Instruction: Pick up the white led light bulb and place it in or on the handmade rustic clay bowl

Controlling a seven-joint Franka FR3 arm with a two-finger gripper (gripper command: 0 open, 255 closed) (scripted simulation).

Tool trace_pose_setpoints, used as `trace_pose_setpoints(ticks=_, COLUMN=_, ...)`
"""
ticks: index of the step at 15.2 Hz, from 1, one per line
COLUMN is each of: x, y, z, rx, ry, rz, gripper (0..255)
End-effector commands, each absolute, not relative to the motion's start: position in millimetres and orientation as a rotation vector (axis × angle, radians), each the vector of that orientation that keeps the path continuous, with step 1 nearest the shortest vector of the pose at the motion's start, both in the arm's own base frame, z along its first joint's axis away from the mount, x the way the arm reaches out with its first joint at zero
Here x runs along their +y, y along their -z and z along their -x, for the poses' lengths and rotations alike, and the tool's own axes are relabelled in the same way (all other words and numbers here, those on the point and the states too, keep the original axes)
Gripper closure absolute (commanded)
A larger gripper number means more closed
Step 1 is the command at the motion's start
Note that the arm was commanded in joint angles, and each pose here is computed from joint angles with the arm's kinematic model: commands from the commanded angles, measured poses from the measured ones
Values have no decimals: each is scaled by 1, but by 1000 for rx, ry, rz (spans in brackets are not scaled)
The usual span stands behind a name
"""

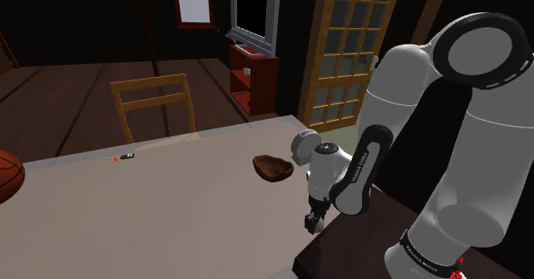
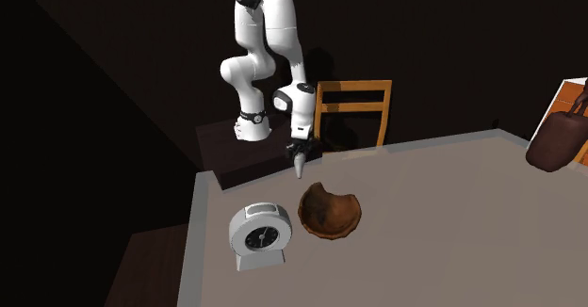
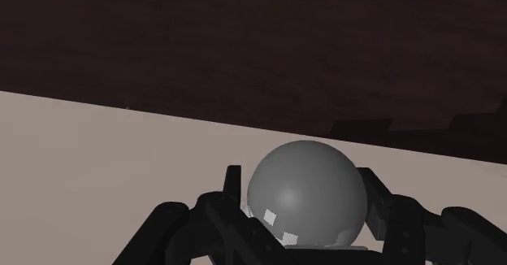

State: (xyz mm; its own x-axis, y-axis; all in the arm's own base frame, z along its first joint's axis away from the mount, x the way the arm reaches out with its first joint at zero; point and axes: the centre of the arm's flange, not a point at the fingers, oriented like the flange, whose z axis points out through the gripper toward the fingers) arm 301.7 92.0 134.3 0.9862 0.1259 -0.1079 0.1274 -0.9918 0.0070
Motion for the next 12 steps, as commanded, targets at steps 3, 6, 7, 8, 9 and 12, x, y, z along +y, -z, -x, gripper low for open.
trace_pose_setpoints(ticks=3, x=91, y=-155, z=-301, rx=199, ry=169, rz=-3116, gripper=255)
trace_pose_setpoints(ticks=6, x=91, y=-171, z=-301, rx=199, ry=169, rz=-3116, gripper=255)
trace_pose_setpoints(ticks=7, x=91, y=-176, z=-301, rx=199, ry=169, rz=-3116, gripper=255)
trace_pose_setpoints(ticks=8, x=91, y=-181, z=-301, rx=199, ry=169, rz=-3116, gripper=255)
trace_pose_setpoints(ticks=9, x=91, y=-187, z=-301, rx=199, ry=169, rz=-3116, gripper=255)
trace_pose_setpoints(ticks=12, x=91, y=-202, z=-301, rx=199, ry=169, rz=-3116, gripper=255)
